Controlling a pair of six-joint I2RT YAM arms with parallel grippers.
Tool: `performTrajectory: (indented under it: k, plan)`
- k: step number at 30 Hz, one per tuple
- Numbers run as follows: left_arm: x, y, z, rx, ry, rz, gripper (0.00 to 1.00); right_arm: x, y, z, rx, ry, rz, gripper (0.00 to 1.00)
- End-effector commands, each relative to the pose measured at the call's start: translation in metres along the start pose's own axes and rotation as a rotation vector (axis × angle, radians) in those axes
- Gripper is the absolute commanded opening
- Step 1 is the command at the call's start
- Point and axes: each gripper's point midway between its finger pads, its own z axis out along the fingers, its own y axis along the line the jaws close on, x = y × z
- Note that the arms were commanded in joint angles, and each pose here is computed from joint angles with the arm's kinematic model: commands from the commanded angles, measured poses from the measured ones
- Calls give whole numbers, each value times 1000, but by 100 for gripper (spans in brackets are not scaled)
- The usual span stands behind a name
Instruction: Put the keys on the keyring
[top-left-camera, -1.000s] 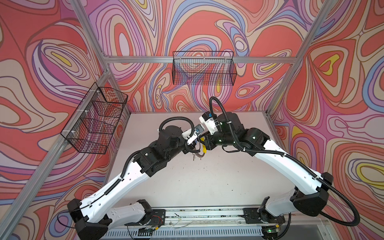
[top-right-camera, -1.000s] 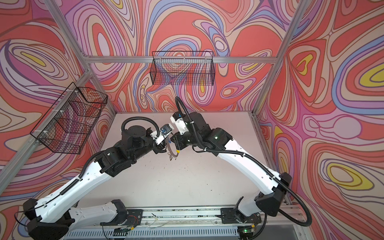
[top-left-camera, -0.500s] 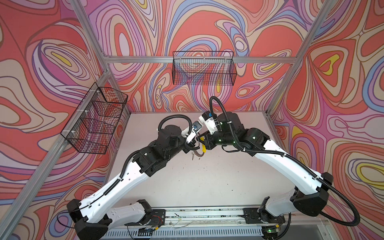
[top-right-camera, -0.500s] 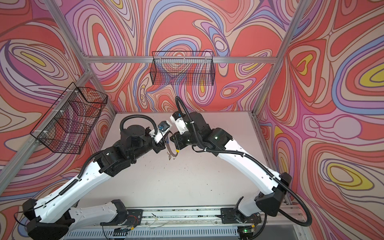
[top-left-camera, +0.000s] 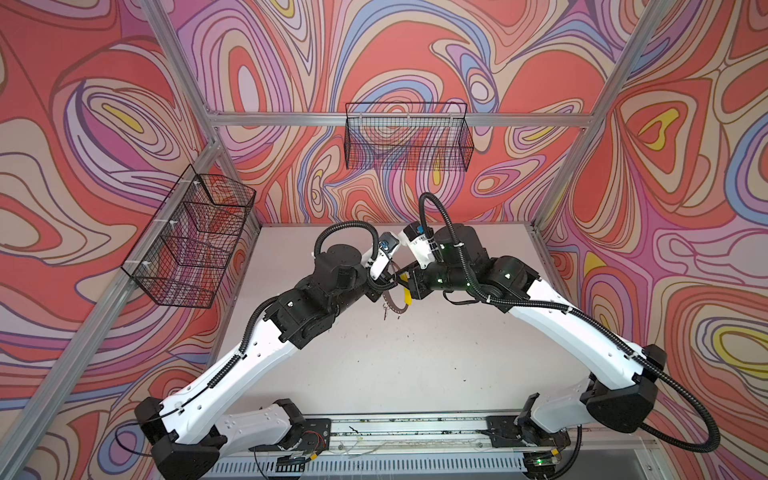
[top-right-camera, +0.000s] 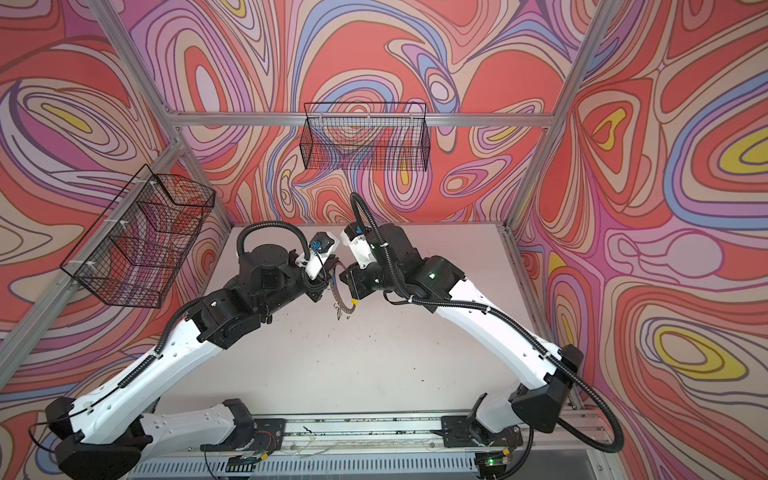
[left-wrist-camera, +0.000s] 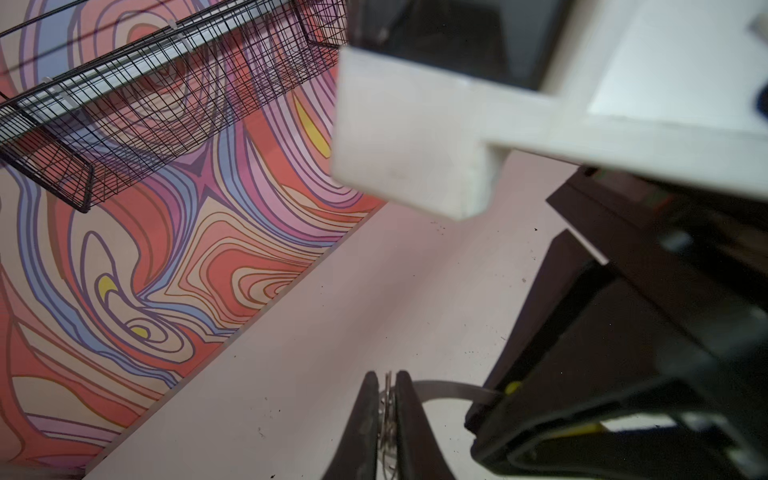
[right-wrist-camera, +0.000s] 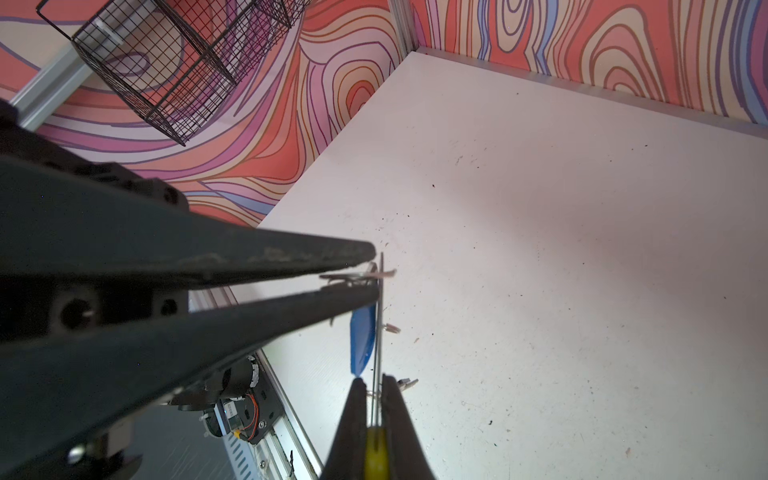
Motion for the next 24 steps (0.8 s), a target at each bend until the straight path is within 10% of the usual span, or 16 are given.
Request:
performTrajectory:
  k: [1, 11, 19, 24]
  plan:
    - [0, 9, -2, -32, 23, -15, 10, -8, 15, -11, -49, -45, -18, 0]
    - [-2, 7, -11, 30, 47, -99, 3, -8, 14, -10, -39, -50, -26, 0]
    - [-3, 19, -20, 62, 78, -382, 0, -8, 18, -16, -63, -79, -105, 0]
    - [-6, 14, -19, 92, 111, -447, 0, -16, 30, -26, -112, -117, -181, 53]
